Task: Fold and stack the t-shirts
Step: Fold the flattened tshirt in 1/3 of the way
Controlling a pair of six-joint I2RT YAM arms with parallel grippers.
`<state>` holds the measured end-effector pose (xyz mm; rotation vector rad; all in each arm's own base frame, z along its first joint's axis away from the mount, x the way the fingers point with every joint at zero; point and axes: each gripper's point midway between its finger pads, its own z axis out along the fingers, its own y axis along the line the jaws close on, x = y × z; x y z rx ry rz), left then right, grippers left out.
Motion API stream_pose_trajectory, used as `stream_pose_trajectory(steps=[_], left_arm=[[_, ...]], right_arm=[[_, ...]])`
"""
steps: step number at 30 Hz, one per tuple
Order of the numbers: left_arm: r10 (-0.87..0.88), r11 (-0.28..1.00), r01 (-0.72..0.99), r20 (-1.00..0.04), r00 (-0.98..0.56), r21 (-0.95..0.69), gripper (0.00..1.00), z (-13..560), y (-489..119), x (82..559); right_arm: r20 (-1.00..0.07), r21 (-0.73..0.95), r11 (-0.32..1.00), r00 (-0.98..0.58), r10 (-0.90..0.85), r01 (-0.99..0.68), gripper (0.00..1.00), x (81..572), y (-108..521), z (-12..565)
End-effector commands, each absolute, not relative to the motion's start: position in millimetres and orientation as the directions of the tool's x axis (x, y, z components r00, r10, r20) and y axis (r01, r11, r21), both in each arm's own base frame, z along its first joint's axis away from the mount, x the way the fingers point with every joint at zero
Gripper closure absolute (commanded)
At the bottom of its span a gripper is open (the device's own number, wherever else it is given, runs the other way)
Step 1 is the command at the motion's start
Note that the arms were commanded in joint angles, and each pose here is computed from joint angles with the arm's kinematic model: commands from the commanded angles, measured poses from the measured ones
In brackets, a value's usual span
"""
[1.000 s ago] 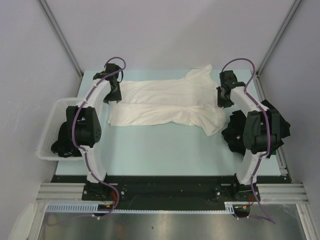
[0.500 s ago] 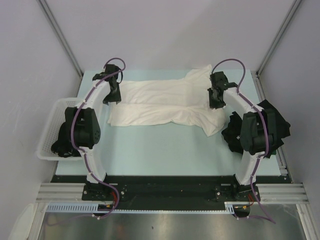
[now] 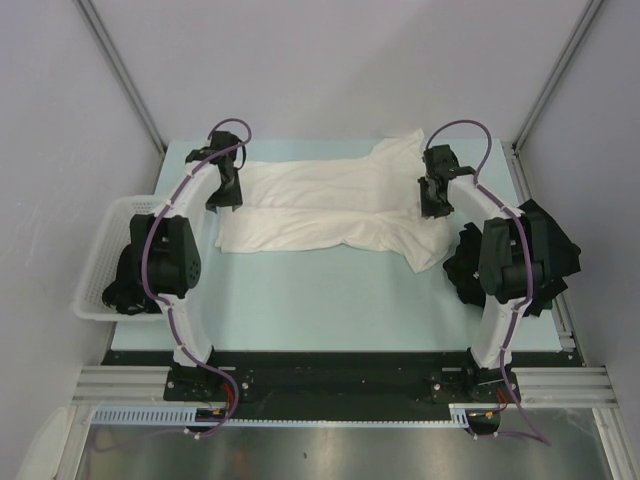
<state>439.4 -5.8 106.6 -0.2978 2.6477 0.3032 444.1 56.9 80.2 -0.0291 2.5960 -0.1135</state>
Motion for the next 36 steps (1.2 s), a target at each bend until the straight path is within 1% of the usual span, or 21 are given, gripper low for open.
stream_pose_trajectory(steps=[1, 8, 13, 16, 18, 19, 20, 21, 22, 28, 31, 36], left_arm=[[-0.156, 0.954, -0.265, -0.522, -0.839, 0.143, 0.49, 133, -8, 441], [-0.158, 0.951, -0.270, -0.516, -0.842, 0.151, 0.49, 131, -7, 438], [-0.163, 0.949, -0.276, -0.511, -0.844, 0.153, 0.49, 130, -7, 437], [-0.164, 0.948, -0.278, -0.510, -0.845, 0.155, 0.49, 130, -7, 436], [-0.165, 0.947, -0.280, -0.512, -0.843, 0.155, 0.49, 131, -7, 436], [-0.165, 0.947, -0.281, -0.512, -0.843, 0.156, 0.49, 131, -7, 436], [-0.165, 0.947, -0.281, -0.511, -0.843, 0.158, 0.49, 131, -6, 436], [-0.165, 0.946, -0.282, -0.513, -0.843, 0.159, 0.49, 132, -6, 436], [-0.163, 0.946, -0.281, -0.510, -0.844, 0.162, 0.49, 131, -6, 436], [-0.160, 0.946, -0.280, -0.512, -0.844, 0.166, 0.49, 132, -5, 436], [-0.160, 0.946, -0.280, -0.511, -0.845, 0.166, 0.49, 132, -5, 435], [-0.160, 0.946, -0.278, -0.511, -0.844, 0.163, 0.49, 133, -6, 435]], right_arm=[[-0.520, -0.072, 0.997, -0.852, -0.052, -0.017, 0.69, 457, 57, 67], [-0.517, -0.066, 0.997, -0.854, -0.056, -0.025, 0.69, 468, 54, 56], [-0.533, -0.057, 0.998, -0.844, -0.061, -0.037, 0.69, 478, 55, 59], [-0.521, -0.041, 0.998, -0.852, -0.061, -0.046, 0.69, 479, 60, 54], [-0.507, -0.025, 0.998, -0.860, -0.060, -0.055, 0.74, 478, 63, 48], [-0.505, -0.021, 0.998, -0.861, -0.060, -0.058, 0.79, 479, 64, 48], [-0.499, -0.013, 0.998, -0.865, -0.058, -0.060, 0.91, 478, 65, 46], [-0.495, -0.009, 0.998, -0.867, -0.061, -0.065, 0.98, 478, 66, 43], [-0.493, -0.005, 0.998, -0.868, -0.057, -0.063, 1.00, 478, 66, 42], [-0.502, -0.003, 0.998, -0.863, -0.058, -0.065, 1.00, 482, 66, 46], [-0.529, -0.007, 0.998, -0.847, -0.054, -0.060, 1.00, 487, 65, 59], [-0.597, -0.014, 0.998, -0.800, -0.060, -0.065, 1.00, 503, 65, 98]])
